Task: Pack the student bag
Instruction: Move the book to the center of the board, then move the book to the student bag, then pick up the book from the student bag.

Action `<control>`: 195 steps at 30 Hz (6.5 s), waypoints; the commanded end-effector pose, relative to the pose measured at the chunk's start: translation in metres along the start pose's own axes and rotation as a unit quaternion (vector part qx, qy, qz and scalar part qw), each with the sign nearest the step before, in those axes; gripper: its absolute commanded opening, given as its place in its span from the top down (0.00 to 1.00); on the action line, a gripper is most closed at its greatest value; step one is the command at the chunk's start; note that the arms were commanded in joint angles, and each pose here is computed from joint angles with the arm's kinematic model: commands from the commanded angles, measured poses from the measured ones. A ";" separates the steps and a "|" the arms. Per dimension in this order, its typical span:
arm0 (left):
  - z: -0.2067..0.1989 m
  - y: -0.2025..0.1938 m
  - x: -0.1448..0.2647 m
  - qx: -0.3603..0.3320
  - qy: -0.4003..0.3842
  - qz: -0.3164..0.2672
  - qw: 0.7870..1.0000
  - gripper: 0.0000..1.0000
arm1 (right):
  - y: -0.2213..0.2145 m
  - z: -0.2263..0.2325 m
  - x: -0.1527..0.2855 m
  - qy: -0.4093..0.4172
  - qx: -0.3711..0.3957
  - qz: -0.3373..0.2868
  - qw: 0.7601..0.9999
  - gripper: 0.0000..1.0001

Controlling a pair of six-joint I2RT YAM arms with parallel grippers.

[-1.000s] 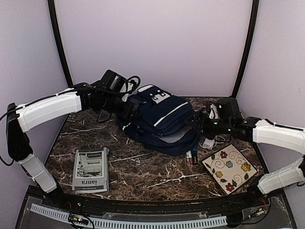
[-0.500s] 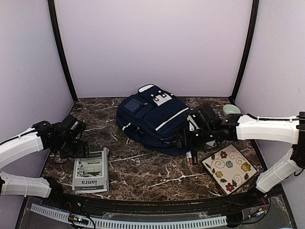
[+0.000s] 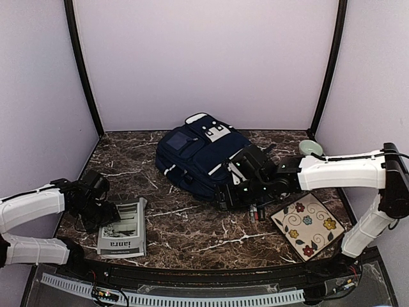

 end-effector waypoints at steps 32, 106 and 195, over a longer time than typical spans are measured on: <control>-0.117 -0.100 0.057 -0.577 -0.272 0.007 0.770 0.33 | 0.011 0.030 -0.057 0.124 0.086 0.105 0.983 0.11; -0.096 -0.158 -0.003 -0.425 -0.167 0.087 0.886 0.40 | 0.005 0.058 0.025 0.371 0.043 0.012 0.927 0.47; -0.343 -0.122 0.056 -0.767 -0.227 -0.171 0.576 0.19 | -0.008 -0.193 0.206 0.079 -0.215 -0.300 0.926 0.91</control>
Point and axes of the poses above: each gripper's point midway between its finger pads, its own x axis back along the fingers, its own z axis along the line the jaws close on, y = z × x, the point moved 10 cm from there along x, back along the fingers, and after that the axes turned 13 degrees about x, right-handed, at the moved point
